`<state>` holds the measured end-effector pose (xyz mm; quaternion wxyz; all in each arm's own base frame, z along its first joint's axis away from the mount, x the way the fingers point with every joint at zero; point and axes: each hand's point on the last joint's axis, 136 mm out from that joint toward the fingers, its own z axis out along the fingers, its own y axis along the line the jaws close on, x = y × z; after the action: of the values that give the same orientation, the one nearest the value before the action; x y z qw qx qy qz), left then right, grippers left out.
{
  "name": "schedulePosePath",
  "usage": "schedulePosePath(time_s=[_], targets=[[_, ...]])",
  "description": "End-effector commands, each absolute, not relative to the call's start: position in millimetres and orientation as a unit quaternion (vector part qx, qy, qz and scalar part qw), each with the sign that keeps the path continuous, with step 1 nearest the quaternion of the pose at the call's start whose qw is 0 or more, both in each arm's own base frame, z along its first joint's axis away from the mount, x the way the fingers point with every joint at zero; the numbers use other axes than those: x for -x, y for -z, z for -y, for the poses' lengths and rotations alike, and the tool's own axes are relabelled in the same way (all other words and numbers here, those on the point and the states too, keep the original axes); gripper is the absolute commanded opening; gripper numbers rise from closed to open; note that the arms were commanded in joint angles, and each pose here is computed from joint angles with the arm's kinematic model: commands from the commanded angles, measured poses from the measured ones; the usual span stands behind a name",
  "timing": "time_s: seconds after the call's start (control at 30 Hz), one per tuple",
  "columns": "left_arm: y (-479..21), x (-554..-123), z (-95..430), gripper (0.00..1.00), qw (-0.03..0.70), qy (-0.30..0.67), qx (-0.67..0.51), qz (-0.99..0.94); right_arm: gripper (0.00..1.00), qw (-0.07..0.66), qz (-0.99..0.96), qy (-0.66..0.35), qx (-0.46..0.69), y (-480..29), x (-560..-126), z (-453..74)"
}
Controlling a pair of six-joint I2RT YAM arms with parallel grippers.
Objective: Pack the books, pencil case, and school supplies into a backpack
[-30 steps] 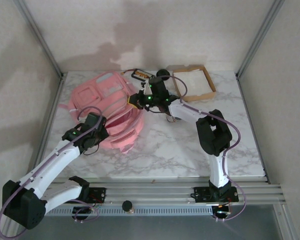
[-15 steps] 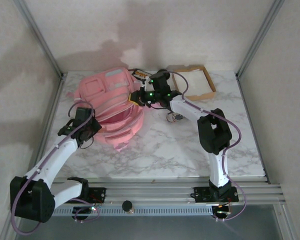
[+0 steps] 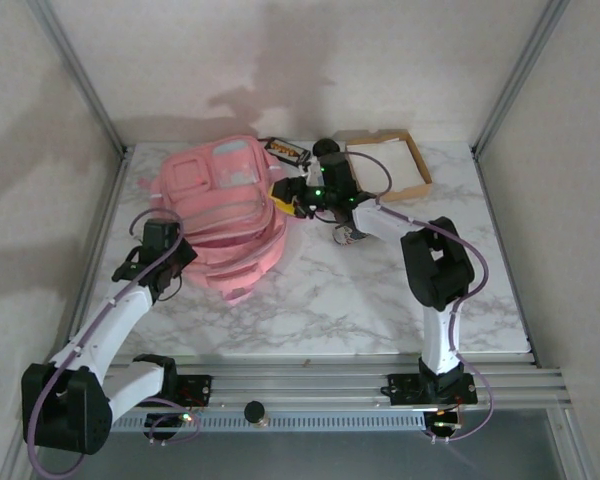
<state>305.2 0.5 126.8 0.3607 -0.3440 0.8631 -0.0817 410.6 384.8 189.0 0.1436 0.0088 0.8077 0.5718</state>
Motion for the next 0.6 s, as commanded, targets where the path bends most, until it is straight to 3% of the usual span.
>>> schedulePosePath(time_s=[0.0,0.13,0.3,0.43,0.57], targets=[[-139,-315,-8,0.0,0.401,0.072,0.348,-0.844,0.65,0.174,-0.774,-0.608,-0.017,-225,-393,-392],[-138,-316,-3,0.0,0.402,0.081,0.343,-0.845,0.74,0.13,-0.792,-0.594,-0.049,-187,-354,-402],[-136,-316,-1,0.0,0.399,0.076,0.335,-0.85,0.9,0.119,-0.81,-0.572,-0.053,-190,-301,-420],[-134,-317,3,0.0,0.397,0.082,0.328,-0.853,0.95,0.077,-0.808,-0.579,-0.079,-176,-272,-437],[-132,-317,6,0.0,0.395,0.085,0.325,-0.855,0.97,0.063,-0.794,-0.598,-0.092,-176,-275,-459]])
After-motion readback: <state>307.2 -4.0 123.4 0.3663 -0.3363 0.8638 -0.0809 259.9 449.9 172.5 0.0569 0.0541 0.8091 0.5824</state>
